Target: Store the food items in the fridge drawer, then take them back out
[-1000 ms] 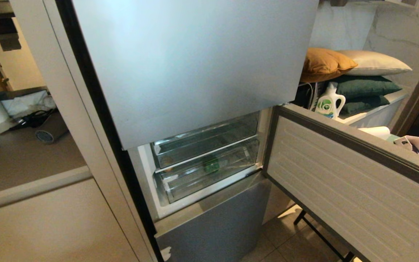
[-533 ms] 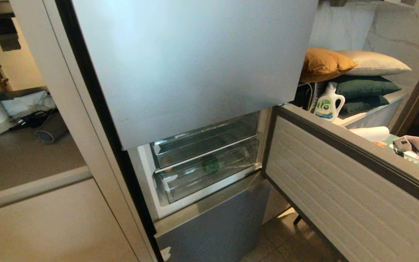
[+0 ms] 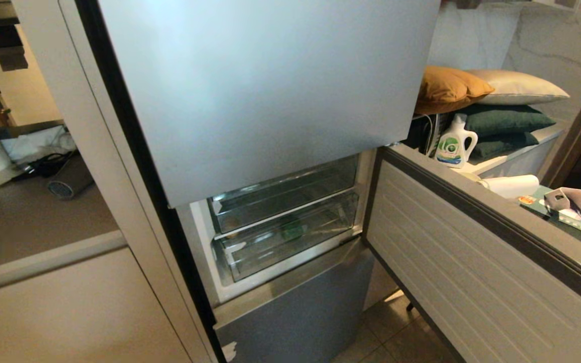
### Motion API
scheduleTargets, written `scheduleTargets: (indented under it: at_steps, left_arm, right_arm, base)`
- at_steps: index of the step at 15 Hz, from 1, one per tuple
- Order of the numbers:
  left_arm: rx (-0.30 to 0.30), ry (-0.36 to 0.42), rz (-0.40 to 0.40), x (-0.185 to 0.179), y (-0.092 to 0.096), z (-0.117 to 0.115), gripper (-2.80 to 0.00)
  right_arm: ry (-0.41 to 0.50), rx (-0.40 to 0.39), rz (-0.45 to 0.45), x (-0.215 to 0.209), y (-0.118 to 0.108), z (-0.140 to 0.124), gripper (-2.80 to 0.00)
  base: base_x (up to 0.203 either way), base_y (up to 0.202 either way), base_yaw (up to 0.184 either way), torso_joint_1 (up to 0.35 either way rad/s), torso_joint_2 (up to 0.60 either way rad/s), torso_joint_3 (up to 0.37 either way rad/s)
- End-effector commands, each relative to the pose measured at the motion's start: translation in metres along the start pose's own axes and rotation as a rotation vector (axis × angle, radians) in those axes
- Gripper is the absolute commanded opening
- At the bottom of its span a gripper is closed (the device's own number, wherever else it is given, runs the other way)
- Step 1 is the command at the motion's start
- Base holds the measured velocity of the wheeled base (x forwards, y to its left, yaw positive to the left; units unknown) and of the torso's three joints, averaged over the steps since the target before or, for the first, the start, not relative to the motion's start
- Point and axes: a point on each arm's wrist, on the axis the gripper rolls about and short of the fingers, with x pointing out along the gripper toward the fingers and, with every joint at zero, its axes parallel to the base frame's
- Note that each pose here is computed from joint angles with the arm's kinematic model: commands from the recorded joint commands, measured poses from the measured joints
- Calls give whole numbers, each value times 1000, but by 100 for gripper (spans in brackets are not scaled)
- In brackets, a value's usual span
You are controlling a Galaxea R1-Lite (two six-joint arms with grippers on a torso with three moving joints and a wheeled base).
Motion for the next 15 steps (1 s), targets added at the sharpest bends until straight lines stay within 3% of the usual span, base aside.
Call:
scheduleTargets:
  at_steps: [1, 15]
  left_arm:
    - [0, 10, 1, 1, 0, -3, -280]
    - [0, 11, -1, 1, 0, -3, -280]
  right_arm:
    - [-39, -68, 4, -4, 8, 7, -280]
    - [-90, -176, 61, -4, 21, 16, -280]
  base:
    - [0, 0, 0, 0, 0, 0]
    - [0, 0, 0, 0, 0, 0]
